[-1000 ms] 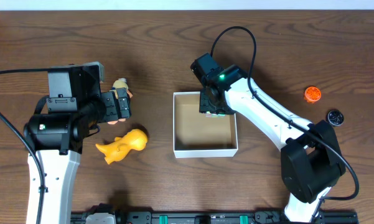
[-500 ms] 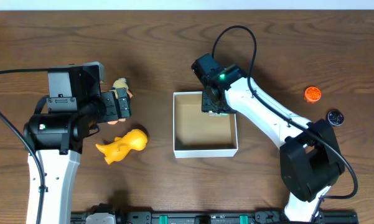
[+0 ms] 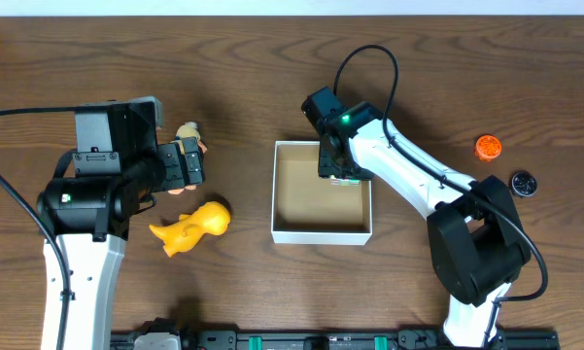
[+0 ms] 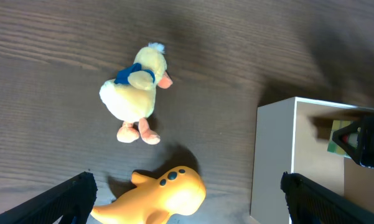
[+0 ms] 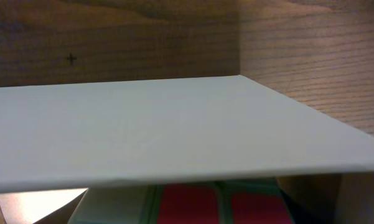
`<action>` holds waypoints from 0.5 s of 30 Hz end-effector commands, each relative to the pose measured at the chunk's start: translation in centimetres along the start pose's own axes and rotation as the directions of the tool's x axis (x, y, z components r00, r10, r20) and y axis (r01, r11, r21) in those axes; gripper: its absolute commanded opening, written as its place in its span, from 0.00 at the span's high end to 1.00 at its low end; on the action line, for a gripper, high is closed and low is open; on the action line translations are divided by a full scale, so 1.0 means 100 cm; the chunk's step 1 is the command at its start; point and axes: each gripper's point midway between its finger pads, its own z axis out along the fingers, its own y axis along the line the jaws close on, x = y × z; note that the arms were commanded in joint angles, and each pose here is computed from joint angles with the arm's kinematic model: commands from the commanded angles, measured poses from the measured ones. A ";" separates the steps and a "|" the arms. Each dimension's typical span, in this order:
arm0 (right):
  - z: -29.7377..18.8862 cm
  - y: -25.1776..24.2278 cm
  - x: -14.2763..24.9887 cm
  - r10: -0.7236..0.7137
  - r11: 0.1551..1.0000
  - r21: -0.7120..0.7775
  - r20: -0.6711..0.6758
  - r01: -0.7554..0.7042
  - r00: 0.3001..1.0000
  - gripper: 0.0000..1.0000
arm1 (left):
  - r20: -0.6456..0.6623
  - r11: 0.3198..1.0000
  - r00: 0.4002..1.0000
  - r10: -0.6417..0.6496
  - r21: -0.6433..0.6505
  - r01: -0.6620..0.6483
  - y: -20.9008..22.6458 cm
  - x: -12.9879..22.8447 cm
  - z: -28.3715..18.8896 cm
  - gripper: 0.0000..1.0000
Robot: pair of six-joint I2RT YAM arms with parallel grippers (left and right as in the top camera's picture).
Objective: Pack container
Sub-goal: 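Lower the cube into the box and open the right gripper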
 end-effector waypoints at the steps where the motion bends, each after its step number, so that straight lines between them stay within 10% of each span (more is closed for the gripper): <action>1: 0.002 -0.006 -0.003 -0.006 1.000 0.020 0.010 0.006 1.000 0.52 | 0.007 1.000 1.000 -0.009 0.013 0.009 -0.004 -0.004 -0.003 0.02; 15: 0.002 -0.006 -0.003 -0.005 1.000 0.021 0.010 0.005 1.000 0.23 | 0.006 1.000 1.000 -0.009 0.013 0.009 -0.004 -0.004 -0.003 0.02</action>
